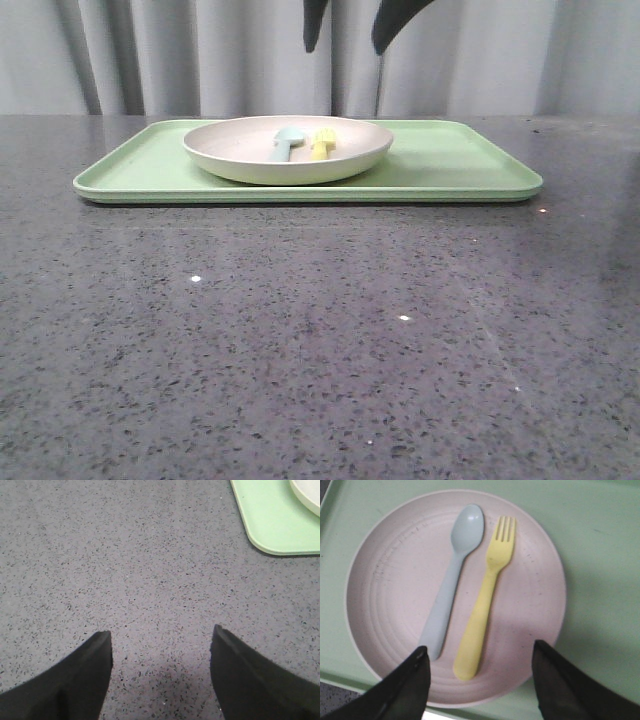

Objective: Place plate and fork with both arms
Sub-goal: 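Lower the right gripper and grasp the yellow fork handle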

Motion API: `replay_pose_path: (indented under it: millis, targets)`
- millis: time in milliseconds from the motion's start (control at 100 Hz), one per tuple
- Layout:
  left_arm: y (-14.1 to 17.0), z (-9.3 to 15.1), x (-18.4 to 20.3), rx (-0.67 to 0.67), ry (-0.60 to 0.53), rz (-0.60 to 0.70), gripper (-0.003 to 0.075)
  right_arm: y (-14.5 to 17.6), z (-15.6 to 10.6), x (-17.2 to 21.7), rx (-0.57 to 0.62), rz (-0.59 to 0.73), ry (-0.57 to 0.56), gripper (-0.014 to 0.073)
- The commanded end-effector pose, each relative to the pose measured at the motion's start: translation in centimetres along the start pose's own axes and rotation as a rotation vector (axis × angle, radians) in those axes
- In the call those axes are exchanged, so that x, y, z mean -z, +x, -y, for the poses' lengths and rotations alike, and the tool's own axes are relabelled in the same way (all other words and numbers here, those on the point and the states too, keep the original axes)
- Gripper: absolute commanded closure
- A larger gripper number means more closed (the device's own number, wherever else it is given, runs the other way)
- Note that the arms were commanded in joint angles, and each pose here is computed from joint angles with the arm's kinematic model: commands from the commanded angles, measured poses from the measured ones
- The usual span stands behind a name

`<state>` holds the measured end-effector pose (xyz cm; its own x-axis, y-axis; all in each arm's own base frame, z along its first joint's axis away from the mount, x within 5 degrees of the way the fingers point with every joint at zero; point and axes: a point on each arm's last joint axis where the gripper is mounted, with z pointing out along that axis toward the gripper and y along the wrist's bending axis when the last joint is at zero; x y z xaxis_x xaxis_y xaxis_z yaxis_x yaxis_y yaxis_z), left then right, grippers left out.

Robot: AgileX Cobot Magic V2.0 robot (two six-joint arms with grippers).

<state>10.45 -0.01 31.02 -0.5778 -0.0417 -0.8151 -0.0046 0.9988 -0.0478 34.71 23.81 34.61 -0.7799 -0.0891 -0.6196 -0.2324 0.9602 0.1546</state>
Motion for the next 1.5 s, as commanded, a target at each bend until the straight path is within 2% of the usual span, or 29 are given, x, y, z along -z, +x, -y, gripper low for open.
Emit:
replay_pose_path:
  millis: [0, 150, 550, 1130, 1490]
  targets:
    - [-1.3, 0.1, 0.5, 0.019, 0.003, 0.090, 0.0300, -1.6, -0.9, 1.8, 0.006, 0.106, -0.030, 0.0138]
    - [-1.3, 0.1, 0.5, 0.019, 0.003, 0.090, 0.0300, -1.8, -1.5, -0.2, 0.013, 0.072, -0.012, 0.0138]
    - [-1.3, 0.1, 0.5, 0.019, 0.003, 0.090, 0.0300, -1.6, -1.3, -3.5, 0.017, 0.057, 0.066, 0.0139]
    - [-1.3, 0.1, 0.5, 0.019, 0.003, 0.090, 0.0300, -2.1, -0.4, -4.0, -0.036, 0.076, 0.062, 0.0139]
    - [-1.3, 0.1, 0.5, 0.019, 0.003, 0.090, 0.0300, -1.2, -0.6, -6.2, -0.049, 0.015, 0.063, 0.0139]
